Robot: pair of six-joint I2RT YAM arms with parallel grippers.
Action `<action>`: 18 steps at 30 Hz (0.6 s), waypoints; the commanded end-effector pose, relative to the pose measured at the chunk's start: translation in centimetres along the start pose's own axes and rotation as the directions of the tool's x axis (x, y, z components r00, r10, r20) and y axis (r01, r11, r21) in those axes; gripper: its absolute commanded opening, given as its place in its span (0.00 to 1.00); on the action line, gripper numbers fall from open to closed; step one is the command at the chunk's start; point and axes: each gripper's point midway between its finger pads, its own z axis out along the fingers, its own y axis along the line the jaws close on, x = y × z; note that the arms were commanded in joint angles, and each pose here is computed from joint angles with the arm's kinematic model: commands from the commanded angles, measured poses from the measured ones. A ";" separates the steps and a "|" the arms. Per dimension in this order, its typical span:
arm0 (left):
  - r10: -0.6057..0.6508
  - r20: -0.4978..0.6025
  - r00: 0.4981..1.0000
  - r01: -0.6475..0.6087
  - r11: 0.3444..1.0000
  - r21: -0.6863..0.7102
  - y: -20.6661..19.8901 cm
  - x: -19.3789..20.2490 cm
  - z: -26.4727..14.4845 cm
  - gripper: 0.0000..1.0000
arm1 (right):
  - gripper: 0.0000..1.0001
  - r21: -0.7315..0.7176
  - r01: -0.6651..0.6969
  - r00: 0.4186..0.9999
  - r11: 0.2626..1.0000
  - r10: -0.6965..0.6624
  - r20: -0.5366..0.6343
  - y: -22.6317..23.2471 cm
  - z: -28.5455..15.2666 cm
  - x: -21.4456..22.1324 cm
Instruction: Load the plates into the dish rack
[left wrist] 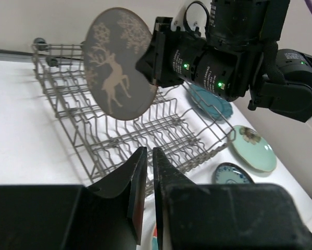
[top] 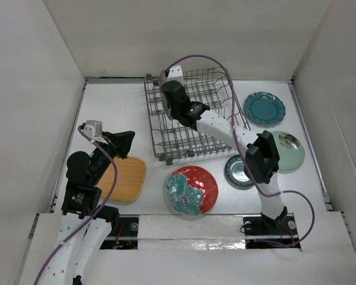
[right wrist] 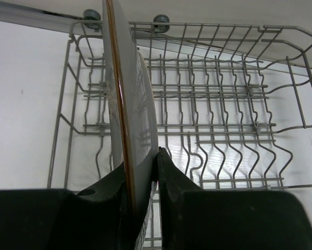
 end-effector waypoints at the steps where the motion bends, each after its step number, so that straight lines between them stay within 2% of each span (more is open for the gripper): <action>1: 0.056 0.069 0.996 -0.053 0.998 -0.040 0.3 -1.9 -0.7 0.08 | 0.00 0.058 -0.144 0.970 0.988 0.130 0.206 -1.6 -1.5 -8.4; 9: 0.049 0.029 0.998 -0.049 0.999 -0.011 0.0 -1.0 -0.3 0.11 | 0.00 0.094 -0.097 0.984 0.991 0.081 0.156 -0.8 0.6 -5.4; 18: 0.047 0.022 0.999 -0.047 0.999 -0.018 0.2 -0.9 -0.1 0.12 | 0.00 0.055 -0.074 0.992 0.996 0.068 0.108 1.2 1.8 -2.4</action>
